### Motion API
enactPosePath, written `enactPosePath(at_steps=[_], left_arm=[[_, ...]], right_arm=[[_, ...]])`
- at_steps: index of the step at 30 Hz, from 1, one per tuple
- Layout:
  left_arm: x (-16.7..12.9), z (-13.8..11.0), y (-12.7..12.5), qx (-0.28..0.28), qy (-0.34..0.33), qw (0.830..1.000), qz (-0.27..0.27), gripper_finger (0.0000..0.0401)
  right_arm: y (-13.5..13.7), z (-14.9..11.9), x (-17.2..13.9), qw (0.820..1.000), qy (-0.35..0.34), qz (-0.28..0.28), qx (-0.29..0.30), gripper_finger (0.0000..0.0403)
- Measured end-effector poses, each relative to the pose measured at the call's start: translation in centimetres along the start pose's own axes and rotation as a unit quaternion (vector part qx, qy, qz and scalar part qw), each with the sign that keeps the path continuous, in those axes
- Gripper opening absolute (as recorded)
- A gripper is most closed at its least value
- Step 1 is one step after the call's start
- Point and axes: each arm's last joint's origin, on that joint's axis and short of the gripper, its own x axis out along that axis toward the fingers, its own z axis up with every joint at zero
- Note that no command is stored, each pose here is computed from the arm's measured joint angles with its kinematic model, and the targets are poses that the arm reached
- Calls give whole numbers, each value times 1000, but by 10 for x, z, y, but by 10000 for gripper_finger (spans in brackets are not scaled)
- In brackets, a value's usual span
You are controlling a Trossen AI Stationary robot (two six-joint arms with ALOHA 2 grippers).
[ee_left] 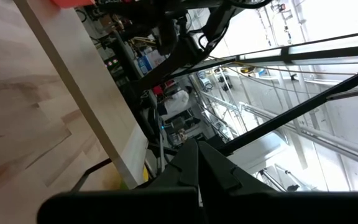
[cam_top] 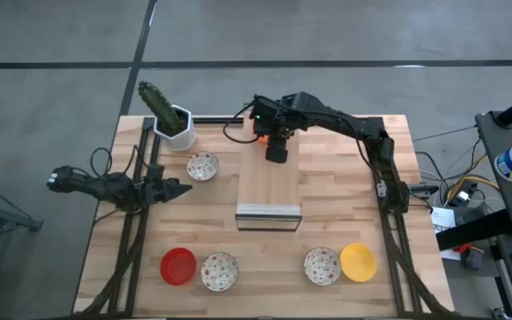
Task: Pick & Place Mini bowls
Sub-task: Stack the yellow bowl on the light orange bowl on the shelf
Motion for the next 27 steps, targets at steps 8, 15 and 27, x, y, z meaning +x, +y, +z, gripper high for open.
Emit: enactPosePath(at_steps=[8, 15, 27], left_arm=[[0, 0, 0, 0, 0, 1000, 0, 0], [0, 0, 0, -1, 0, 1000, 0, 0], [0, 0, 0, -1, 0, 1000, 0, 0]], right_arm=[[-1, -15, -32, 999, -4, 11, 33, 128], [6, -30, -57, 991, -8, 112, 78, 120], [48, -66, -93, 987, -6, 156, 37, 116]])
